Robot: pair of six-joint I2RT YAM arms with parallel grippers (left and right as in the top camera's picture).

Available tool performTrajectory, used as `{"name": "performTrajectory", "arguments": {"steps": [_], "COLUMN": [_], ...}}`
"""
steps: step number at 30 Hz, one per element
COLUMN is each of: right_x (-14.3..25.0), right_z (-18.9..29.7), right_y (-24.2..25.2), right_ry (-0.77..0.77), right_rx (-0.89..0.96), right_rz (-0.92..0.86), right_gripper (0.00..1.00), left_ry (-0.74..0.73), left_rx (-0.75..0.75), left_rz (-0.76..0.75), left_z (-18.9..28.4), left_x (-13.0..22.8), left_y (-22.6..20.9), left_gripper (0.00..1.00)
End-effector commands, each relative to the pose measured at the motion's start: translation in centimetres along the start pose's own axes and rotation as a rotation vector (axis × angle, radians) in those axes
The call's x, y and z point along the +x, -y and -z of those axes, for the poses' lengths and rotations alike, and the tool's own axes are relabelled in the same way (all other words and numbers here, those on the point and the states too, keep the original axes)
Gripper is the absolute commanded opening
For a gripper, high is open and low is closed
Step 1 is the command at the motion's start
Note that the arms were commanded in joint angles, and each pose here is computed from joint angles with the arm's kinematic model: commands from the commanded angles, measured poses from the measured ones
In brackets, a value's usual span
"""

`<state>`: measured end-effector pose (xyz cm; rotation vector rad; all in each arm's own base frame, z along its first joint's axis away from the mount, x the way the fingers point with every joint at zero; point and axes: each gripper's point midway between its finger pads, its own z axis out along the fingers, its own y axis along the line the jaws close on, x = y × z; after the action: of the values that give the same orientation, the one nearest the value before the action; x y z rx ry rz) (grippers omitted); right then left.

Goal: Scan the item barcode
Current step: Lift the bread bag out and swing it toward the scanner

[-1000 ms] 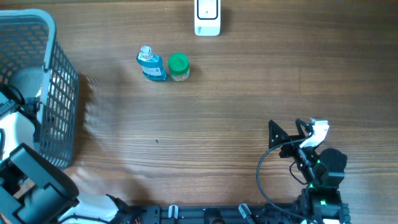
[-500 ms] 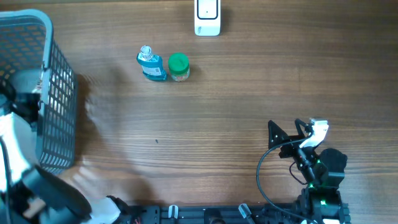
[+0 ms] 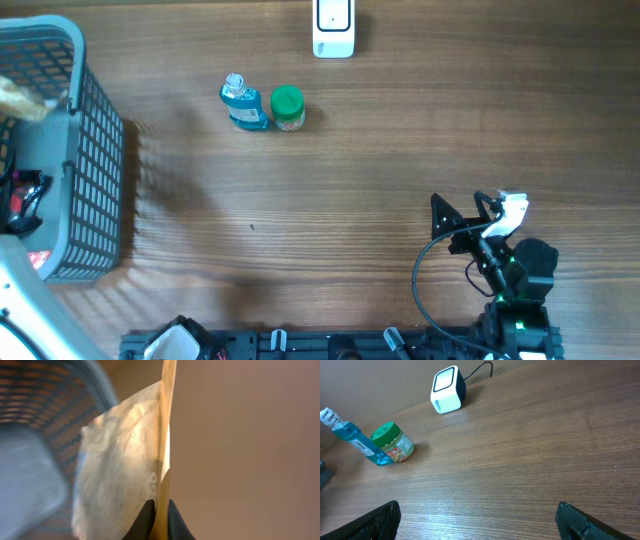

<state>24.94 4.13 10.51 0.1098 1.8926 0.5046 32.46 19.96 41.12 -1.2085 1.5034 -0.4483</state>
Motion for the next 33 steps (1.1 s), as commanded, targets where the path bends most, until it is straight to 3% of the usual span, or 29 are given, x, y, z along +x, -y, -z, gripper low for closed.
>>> {"name": "performTrajectory", "arguments": {"steps": [1, 5, 9, 16, 23, 28, 33], "right_x": [0.1, 0.1, 0.0, 0.0, 0.0, -0.1, -0.1], "right_z": [0.0, 0.0, 0.0, 0.0, 0.0, 0.0, 0.0], "right_y": [-0.3, -0.3, -0.3, -0.3, -0.1, -0.1, -0.1], "right_ry": [-0.003, -0.003, 0.0, -0.001, 0.002, 0.003, 0.004], "right_rx": [-0.017, -0.017, -0.018, -0.017, -0.007, -0.006, -0.003], "right_rz": [-0.01, -0.017, -0.016, -0.012, -0.012, -0.012, -0.012], "right_gripper": [1.0, 1.0, 1.0, 1.0, 1.0, 1.0, 1.0], "left_ry": [-0.034, -0.117, -0.35, -0.7, -1.023, -1.064, -1.129], "left_rx": [0.237, 0.465, 0.619, 0.873, 1.224, 1.205, 1.089], "left_rz": [-0.076, -0.166, -0.219, -0.356, -0.509, -0.494, -0.495], "left_z": [4.6, 9.6, 10.9, 15.7, 23.4, 23.0, 20.7], "left_x": [0.1, 1.7, 7.6, 16.5, 20.3, 21.0, 23.6], "left_y": [7.1, 13.5, 16.7, 19.7, 19.2, 18.3, 14.9], "left_gripper": [0.04, 0.04, 0.04, 0.04, 0.04, 0.04, 0.04]}}
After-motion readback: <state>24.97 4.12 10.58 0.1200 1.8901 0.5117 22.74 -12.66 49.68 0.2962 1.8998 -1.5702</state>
